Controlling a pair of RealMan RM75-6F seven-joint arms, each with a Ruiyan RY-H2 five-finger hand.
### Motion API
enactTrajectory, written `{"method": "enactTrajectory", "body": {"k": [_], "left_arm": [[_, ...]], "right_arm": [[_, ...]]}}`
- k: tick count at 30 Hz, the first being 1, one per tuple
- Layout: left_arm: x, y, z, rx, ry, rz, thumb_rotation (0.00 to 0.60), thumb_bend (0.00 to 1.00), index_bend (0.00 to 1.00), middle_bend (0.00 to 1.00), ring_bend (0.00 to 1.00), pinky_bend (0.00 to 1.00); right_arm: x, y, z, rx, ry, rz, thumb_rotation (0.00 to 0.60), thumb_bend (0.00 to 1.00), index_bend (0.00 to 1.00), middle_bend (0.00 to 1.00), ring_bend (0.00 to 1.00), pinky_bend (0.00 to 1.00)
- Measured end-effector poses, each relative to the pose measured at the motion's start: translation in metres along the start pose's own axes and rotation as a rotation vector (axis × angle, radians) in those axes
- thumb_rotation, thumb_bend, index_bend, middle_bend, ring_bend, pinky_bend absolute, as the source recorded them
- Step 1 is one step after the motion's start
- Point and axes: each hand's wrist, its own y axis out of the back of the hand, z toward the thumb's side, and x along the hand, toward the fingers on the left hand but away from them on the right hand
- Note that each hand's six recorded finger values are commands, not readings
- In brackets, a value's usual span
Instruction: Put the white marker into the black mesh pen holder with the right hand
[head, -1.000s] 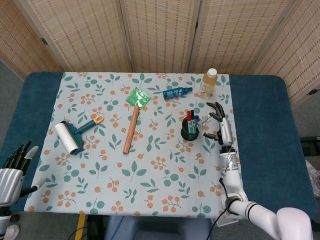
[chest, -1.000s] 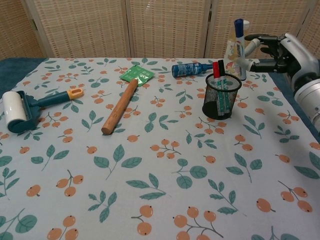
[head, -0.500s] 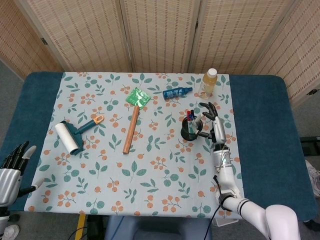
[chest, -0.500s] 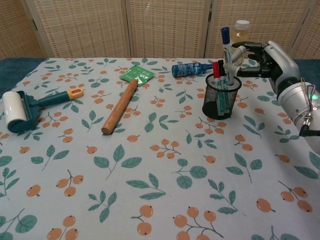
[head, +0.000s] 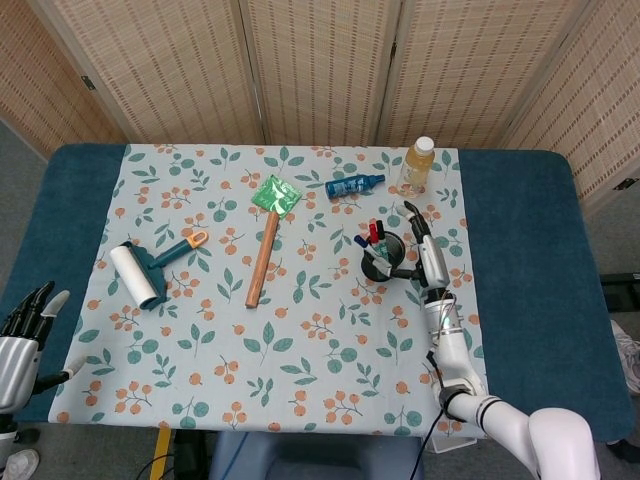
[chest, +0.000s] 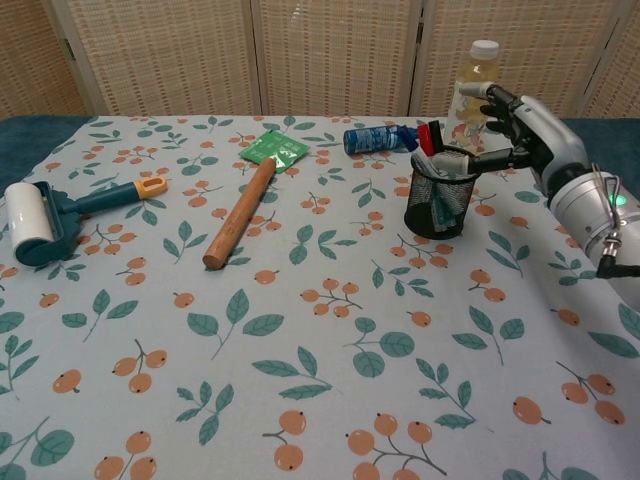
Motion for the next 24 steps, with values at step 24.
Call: {"method": "enactTrajectory", "body": {"k": [24], "left_arm": [[0.006, -0.011, 0.005, 0.029, 0.008, -0.029, 0.600, 0.21, 0.00, 0.00, 0.00, 0.20]], "right_arm": [[0.088, 0.134, 0.049, 0.672, 0.123, 0.141, 0.600, 0.11, 0.00, 0.00, 0.00, 0.01]]}}
